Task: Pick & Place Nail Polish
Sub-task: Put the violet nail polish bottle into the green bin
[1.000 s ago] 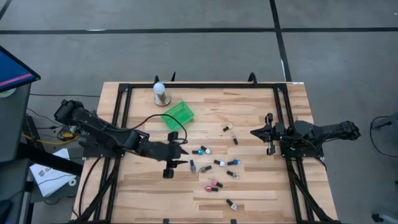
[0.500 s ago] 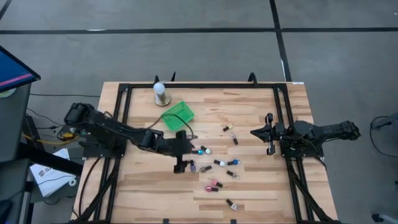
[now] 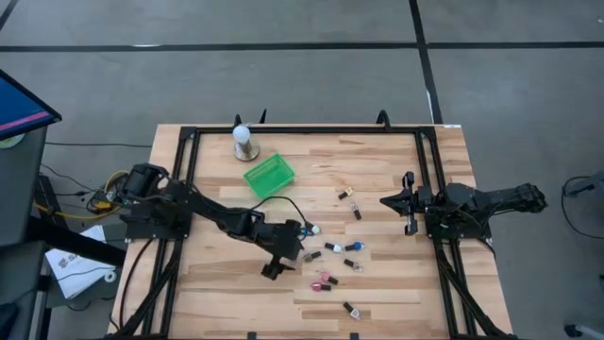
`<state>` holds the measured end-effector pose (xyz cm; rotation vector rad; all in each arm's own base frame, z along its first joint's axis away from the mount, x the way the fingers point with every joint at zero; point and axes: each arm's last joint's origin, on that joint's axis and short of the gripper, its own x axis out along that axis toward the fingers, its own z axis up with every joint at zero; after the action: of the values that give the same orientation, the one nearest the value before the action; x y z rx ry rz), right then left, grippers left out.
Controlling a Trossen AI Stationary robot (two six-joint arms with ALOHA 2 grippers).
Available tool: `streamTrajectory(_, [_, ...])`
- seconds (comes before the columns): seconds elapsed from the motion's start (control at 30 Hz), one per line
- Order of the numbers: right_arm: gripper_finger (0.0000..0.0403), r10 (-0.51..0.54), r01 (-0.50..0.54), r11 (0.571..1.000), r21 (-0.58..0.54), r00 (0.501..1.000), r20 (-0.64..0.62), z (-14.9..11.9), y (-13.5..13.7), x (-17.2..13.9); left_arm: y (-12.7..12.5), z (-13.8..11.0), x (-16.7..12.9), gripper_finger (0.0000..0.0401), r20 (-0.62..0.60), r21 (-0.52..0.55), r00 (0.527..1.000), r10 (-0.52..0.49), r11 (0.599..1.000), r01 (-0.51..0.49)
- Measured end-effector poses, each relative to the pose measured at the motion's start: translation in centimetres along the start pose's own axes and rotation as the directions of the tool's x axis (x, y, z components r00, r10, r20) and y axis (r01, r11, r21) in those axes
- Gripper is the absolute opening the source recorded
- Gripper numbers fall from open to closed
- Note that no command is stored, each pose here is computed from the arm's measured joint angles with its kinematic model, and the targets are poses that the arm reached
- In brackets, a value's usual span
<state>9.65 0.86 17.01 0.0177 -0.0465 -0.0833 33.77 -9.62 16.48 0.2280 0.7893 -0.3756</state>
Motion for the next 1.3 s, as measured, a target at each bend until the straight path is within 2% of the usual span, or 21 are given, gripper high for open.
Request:
streamTrajectory(0.23, [0.0001,0.000,0.000,1.000,0.000,1.000,0.000,0.0,0.0,0.0,-0.1,-1.1,1.6,0.0310,-0.060,0.101,0.998,-0.009,0.995,0.015])
streamTrajectory(0.5, [0.0001,0.000,0.000,1.000,0.000,1.000,0.000,0.0,0.0,0.0,0.7,-2.7,3.3,0.0310,-0.127,0.079,0.992,-0.006,0.997,0.016])
streamTrajectory(0.7, [0.0001,0.000,0.000,1.000,0.025,1.000,0.000,0.0,0.0,0.0,1.3,-3.1,3.3,0.0308,-0.165,0.057,0.986,-0.002,0.998,0.012])
streamTrajectory(1.07, [0.0001,0.000,0.000,1.000,0.027,1.000,0.000,0.0,0.0,0.0,1.2,-4.1,2.9,0.0266,-0.216,0.043,0.976,-0.019,0.999,0.029])
streamTrajectory(1.3, [0.0001,0.000,0.000,1.000,0.027,1.000,0.000,0.0,0.0,0.0,1.2,-4.1,2.8,0.0219,-0.214,0.040,0.977,-0.018,0.999,0.027])
